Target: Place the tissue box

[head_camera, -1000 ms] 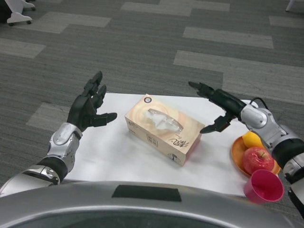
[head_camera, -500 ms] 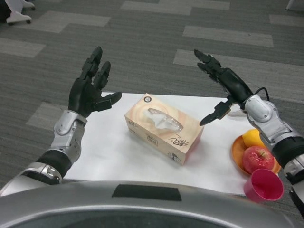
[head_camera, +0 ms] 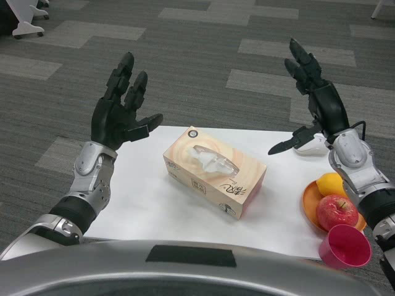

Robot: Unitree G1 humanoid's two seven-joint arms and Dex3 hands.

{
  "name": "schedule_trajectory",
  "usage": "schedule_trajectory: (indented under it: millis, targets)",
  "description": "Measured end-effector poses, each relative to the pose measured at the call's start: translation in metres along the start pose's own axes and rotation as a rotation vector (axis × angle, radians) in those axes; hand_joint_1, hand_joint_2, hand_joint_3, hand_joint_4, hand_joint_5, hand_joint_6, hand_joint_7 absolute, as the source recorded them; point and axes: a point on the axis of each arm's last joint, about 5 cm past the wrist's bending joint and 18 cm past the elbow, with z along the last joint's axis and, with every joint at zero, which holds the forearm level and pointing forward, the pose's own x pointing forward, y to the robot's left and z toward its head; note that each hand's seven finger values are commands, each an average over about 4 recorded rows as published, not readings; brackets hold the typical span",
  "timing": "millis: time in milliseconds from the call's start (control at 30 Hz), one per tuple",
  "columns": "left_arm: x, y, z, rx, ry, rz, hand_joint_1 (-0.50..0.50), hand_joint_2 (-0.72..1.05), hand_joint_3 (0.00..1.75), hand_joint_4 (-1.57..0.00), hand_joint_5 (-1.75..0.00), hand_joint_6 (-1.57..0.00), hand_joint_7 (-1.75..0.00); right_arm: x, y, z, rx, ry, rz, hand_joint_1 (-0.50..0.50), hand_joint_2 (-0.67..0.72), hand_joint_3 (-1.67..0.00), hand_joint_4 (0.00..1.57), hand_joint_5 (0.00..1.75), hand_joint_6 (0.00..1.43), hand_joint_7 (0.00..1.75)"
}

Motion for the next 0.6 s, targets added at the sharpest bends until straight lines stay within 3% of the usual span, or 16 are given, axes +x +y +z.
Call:
schedule_trajectory:
  millis: [600]
  targets:
    - [0.0041, -0.0028, 0.0033, -0.011, -0.040, 0.009, 0.50, 1.05, 0.41, 0.00, 0.00, 0.00, 0.00, -0.0010, 0.0039, -0.0006, 0.017, -0.006, -0.019, -0.29, 0.22, -0.16, 0.00, 0.00, 0.00, 0.00]
